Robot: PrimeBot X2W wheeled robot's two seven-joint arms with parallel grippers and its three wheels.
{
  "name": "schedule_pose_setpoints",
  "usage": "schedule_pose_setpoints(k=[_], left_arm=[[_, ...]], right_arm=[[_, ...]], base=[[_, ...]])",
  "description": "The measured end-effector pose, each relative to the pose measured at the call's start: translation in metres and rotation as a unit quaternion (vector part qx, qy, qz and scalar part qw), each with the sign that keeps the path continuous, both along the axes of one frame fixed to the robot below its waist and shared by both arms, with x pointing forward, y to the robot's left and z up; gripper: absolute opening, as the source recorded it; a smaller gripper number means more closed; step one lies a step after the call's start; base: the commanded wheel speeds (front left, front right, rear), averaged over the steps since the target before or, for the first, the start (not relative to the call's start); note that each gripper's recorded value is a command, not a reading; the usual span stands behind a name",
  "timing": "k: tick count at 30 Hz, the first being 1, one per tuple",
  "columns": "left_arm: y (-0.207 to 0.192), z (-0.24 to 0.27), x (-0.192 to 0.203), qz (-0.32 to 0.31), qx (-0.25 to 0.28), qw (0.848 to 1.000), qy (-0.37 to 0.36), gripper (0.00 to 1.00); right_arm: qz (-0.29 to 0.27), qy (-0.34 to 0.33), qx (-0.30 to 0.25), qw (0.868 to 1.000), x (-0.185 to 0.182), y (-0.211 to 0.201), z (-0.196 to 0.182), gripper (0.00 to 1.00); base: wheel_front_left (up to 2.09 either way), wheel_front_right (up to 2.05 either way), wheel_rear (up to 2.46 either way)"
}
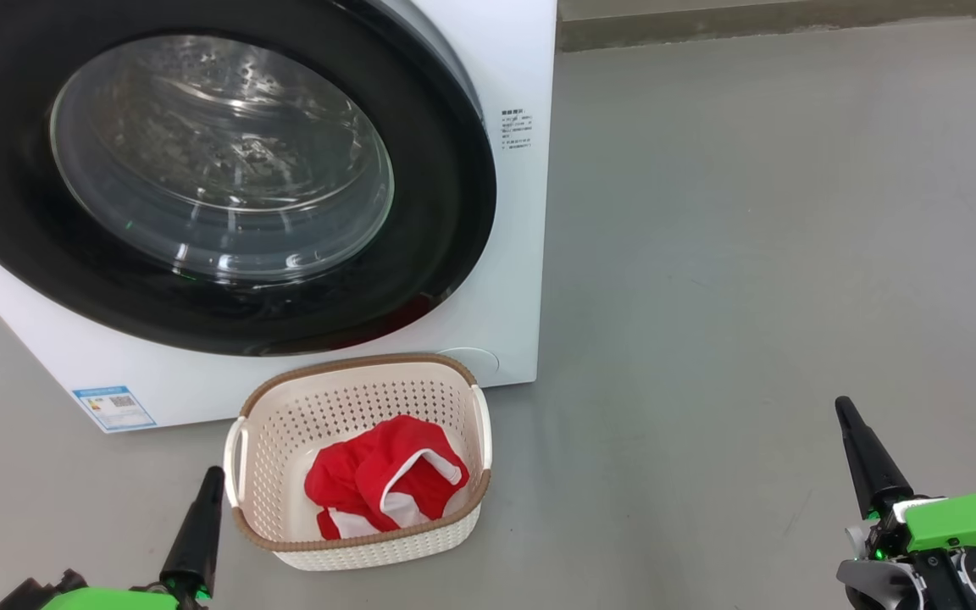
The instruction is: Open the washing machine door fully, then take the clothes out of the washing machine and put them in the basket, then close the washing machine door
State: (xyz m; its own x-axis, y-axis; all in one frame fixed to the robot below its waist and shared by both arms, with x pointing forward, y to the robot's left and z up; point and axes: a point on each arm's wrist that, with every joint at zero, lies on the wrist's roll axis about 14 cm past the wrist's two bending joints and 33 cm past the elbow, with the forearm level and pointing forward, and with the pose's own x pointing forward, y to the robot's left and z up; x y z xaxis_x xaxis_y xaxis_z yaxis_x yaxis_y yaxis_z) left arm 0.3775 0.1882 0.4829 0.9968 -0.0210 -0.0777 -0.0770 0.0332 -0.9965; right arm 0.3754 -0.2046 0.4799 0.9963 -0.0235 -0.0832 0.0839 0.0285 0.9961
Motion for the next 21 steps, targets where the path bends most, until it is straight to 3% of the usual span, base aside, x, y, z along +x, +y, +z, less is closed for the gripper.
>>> schedule_pose_setpoints(k=[21], left_arm=[[-0.0006,0.0000,0.0000,-0.001,-0.018,1.000,-0.001,0.00]], right_arm=[[-0.003,-0.003,0.019,1.000,0.0001,-0.0014,0.0007,0.00]], base=[[0.00,0.00,0.00]])
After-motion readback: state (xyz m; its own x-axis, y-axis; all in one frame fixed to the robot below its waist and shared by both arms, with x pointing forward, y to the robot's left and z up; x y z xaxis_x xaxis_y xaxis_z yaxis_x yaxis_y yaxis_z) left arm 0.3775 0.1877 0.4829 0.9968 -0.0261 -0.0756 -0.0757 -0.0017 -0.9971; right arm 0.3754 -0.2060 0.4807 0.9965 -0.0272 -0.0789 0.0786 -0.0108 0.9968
